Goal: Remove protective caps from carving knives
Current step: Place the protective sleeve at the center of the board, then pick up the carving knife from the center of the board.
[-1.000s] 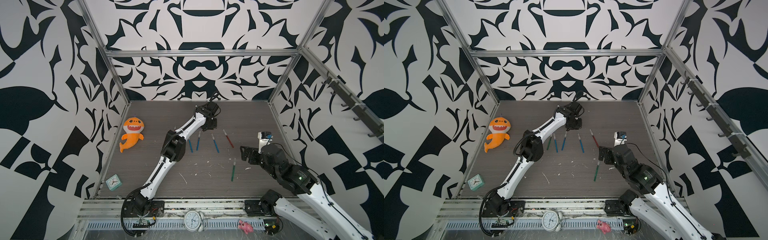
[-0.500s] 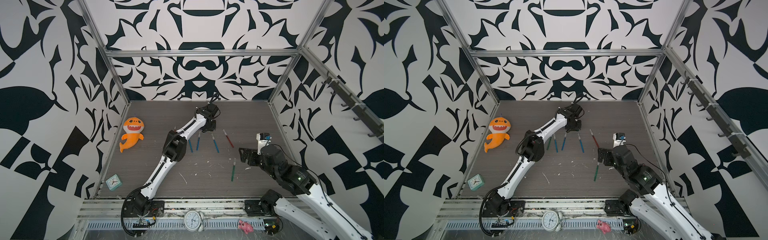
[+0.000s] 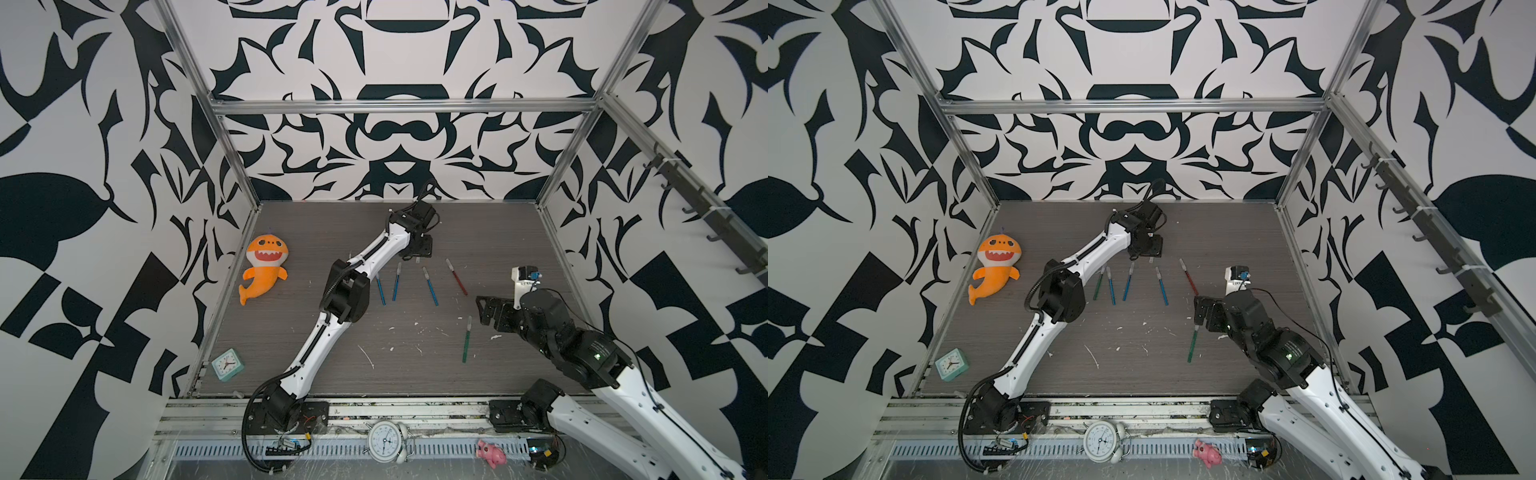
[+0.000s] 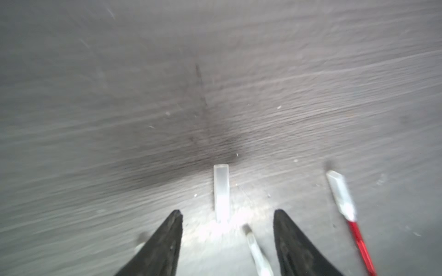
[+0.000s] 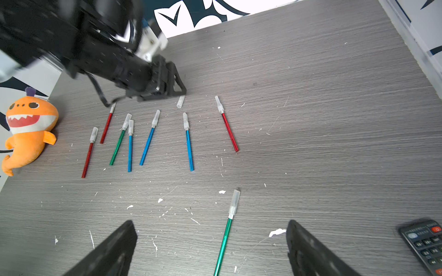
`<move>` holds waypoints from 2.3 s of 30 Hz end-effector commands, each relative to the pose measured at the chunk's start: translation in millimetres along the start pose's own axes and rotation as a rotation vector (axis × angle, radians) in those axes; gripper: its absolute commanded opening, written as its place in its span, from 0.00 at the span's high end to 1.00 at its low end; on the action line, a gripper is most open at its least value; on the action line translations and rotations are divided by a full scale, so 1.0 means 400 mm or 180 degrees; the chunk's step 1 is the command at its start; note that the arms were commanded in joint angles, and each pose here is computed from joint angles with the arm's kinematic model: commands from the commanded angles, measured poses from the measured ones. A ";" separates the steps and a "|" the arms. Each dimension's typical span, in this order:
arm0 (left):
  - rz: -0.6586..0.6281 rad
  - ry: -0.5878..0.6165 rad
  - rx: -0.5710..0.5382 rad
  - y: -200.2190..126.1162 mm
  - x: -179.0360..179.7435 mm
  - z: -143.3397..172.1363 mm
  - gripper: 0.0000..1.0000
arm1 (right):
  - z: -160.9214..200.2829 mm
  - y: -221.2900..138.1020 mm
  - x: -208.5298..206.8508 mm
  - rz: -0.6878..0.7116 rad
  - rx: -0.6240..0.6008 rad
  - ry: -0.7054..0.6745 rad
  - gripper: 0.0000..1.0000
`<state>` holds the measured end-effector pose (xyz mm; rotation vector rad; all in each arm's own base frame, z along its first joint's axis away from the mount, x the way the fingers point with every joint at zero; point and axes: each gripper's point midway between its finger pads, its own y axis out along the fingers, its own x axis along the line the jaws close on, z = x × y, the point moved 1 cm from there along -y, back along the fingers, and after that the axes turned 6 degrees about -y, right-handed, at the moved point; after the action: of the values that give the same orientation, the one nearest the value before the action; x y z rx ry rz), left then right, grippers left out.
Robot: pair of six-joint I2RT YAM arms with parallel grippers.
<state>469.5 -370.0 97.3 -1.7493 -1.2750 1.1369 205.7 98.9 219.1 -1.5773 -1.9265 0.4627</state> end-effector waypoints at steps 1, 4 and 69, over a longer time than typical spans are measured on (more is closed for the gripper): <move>0.0016 0.0045 -0.0529 -0.279 0.025 -0.096 0.30 | -0.019 0.011 0.021 -0.0092 -0.0052 0.0057 0.01; -0.0182 0.0008 -0.0527 -0.340 0.112 -0.050 0.26 | -0.014 0.023 0.026 -0.0107 -0.0012 0.0040 0.01; -0.1089 -0.1408 0.0347 -0.142 0.637 0.452 1.00 | 0.069 0.160 0.169 -0.0633 0.0654 -0.0073 0.01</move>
<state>341.4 -108.0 29.8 -1.2531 -1.7241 1.3558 224.7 175.2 167.7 -1.2530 -1.9425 0.6187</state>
